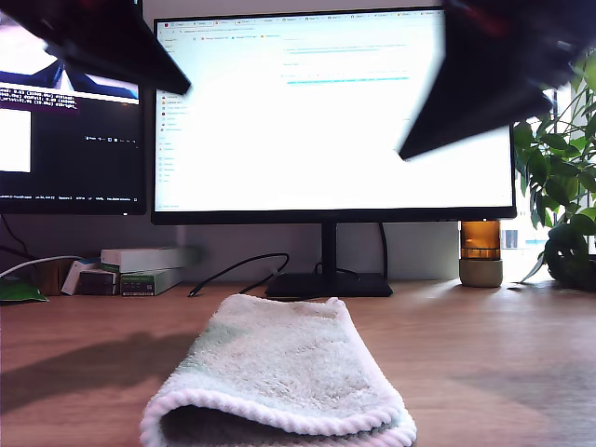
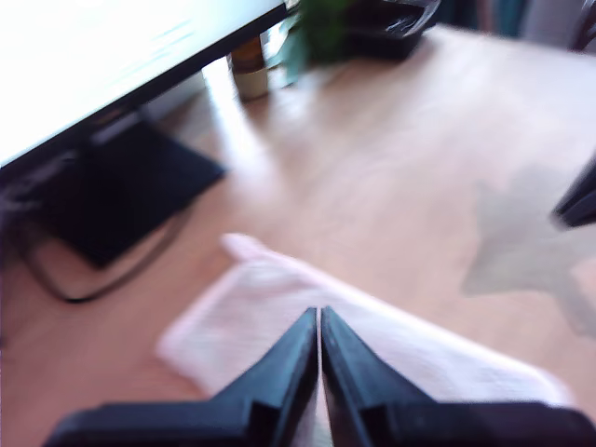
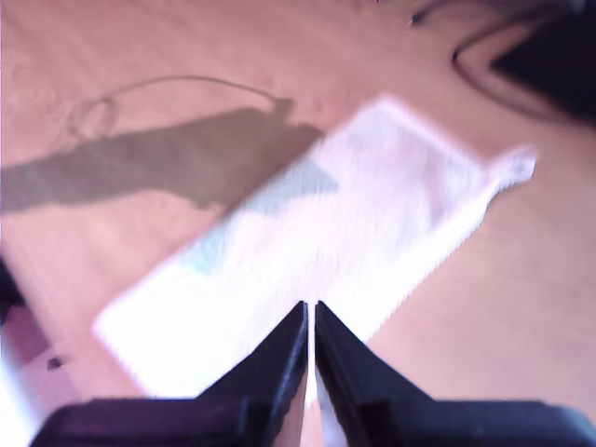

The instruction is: Fold the tea towel to a neat square and place it to the right

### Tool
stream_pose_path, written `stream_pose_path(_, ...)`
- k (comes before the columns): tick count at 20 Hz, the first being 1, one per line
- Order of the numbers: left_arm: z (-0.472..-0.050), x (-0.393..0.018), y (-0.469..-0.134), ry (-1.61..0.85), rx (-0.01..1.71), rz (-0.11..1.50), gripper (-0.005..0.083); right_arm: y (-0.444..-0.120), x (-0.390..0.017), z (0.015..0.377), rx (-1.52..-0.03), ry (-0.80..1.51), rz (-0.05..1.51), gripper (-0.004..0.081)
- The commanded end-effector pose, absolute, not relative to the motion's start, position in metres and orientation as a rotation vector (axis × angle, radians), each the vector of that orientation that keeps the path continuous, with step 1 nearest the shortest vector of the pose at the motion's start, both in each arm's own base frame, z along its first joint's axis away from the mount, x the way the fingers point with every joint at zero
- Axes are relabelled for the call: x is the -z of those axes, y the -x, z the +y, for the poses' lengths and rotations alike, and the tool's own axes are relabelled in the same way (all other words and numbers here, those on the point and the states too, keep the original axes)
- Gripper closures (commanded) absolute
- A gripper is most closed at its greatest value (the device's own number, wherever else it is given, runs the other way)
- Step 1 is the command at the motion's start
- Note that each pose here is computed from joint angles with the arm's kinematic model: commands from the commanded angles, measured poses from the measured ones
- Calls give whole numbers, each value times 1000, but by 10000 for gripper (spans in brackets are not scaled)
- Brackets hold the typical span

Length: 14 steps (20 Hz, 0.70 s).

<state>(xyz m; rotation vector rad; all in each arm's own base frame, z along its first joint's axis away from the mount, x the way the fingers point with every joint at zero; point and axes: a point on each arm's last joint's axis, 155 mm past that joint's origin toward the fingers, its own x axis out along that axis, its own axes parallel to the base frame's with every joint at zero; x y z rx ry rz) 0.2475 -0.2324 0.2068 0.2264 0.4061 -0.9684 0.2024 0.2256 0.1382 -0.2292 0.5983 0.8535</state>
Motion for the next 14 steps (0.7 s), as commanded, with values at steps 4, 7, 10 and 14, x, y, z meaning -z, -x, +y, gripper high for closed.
stream_pose_path(4,-234,-142,-175,-243,1052,634,795,-155,-112,213,-947,252,714,777)
stream_pose_path(7,-239,-124,-134,-289,1150,744,794,-150,-109,210,-946,265,731,776)
stream_pose_path(10,-240,-120,-123,-332,1188,751,781,-151,-108,209,-962,332,700,770)
stream_pose_path(14,-232,-110,-132,-594,1217,631,649,-156,-117,217,-1093,617,480,767)
